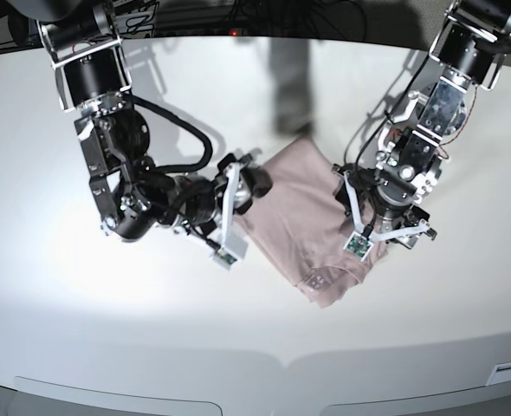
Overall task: Fold the T-shirt properly
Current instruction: 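Push the bundle's sides inward with both grippers to square it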
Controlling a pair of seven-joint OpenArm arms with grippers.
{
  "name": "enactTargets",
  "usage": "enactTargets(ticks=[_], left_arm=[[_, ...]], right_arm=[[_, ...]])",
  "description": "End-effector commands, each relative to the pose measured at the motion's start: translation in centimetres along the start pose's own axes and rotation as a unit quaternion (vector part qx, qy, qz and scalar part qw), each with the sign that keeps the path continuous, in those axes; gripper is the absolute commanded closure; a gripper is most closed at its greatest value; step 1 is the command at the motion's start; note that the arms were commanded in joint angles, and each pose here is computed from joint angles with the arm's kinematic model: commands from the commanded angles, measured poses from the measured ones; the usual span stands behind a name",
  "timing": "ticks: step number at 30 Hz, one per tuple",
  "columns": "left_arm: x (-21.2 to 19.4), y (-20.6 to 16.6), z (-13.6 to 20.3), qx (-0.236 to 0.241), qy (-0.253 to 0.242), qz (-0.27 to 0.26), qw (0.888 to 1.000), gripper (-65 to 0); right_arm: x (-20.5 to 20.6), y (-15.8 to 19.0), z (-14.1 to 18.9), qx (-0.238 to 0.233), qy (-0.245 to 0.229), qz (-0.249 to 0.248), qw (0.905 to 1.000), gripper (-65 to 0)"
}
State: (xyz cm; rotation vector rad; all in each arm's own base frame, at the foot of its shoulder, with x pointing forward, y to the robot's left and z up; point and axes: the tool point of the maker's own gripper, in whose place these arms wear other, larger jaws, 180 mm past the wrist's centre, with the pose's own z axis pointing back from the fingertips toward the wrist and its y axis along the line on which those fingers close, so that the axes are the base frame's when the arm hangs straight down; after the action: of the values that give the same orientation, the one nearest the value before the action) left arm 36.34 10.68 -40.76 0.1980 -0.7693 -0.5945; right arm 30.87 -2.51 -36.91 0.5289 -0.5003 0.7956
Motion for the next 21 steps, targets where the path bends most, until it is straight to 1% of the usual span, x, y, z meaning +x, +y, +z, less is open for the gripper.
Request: enactTargets(ticks=[1,3,4,5,6,9,14,17,19,21], left_arm=[[1.4,1.3,0.2,0.015,-0.018,0.000,1.000,-42.9],[1.4,1.3,0.2,0.015,-0.018,0.000,1.000,-42.9],[1.5,1.3,0.2,0.015,-0.019,0.000,1.000,-42.9],[1.5,1.3,0.2,0.016,-0.020,0.000,1.000,-42.9],[1.5,1.3,0.2,0.015,-0.020,0.000,1.000,-42.9],[1.5,1.3,0.2,0.015,-0.020,0.000,1.000,-42.9],[1.5,1.3,0.2,0.015,-0.019,0.000,1.000,-42.9],[1.5,1.3,0.2,0.016,-0.021,0.000,1.000,-42.9],[1.9,1.3,0.2,0.015,-0.030,-0.001,0.999,-42.9],[2.0,1.3,0.2,0.015,-0.032,-0.001,0.999,-42.9]], right_arm=[[2.2,-1.7,1.1,-0.032,-0.035,0.015,0.9988,-27.6],[3.0,-4.2,1.8,-0.088,-0.054,0.030,0.9942,-27.6],[3.2,-5.2,2.0,-0.110,-0.056,0.037,0.9917,-27.6],[3.0,-6.0,2.0,-0.125,-0.050,0.042,0.9899,-27.6],[2.7,-6.4,1.8,-0.131,-0.044,0.042,0.9895,-27.6],[1.4,-6.9,0.8,-0.123,-0.024,0.025,0.9918,-27.6],[-1.6,-6.6,-1.8,-0.095,0.015,-0.016,0.9952,-27.6],[-2.2,-6.0,-2.5,-0.082,0.024,-0.027,0.9960,-27.6],[-2.3,-5.1,-2.6,-0.058,0.025,-0.043,0.9971,-27.6],[-2.8,-4.0,-2.8,-0.036,0.043,-0.050,0.9972,-27.6]])
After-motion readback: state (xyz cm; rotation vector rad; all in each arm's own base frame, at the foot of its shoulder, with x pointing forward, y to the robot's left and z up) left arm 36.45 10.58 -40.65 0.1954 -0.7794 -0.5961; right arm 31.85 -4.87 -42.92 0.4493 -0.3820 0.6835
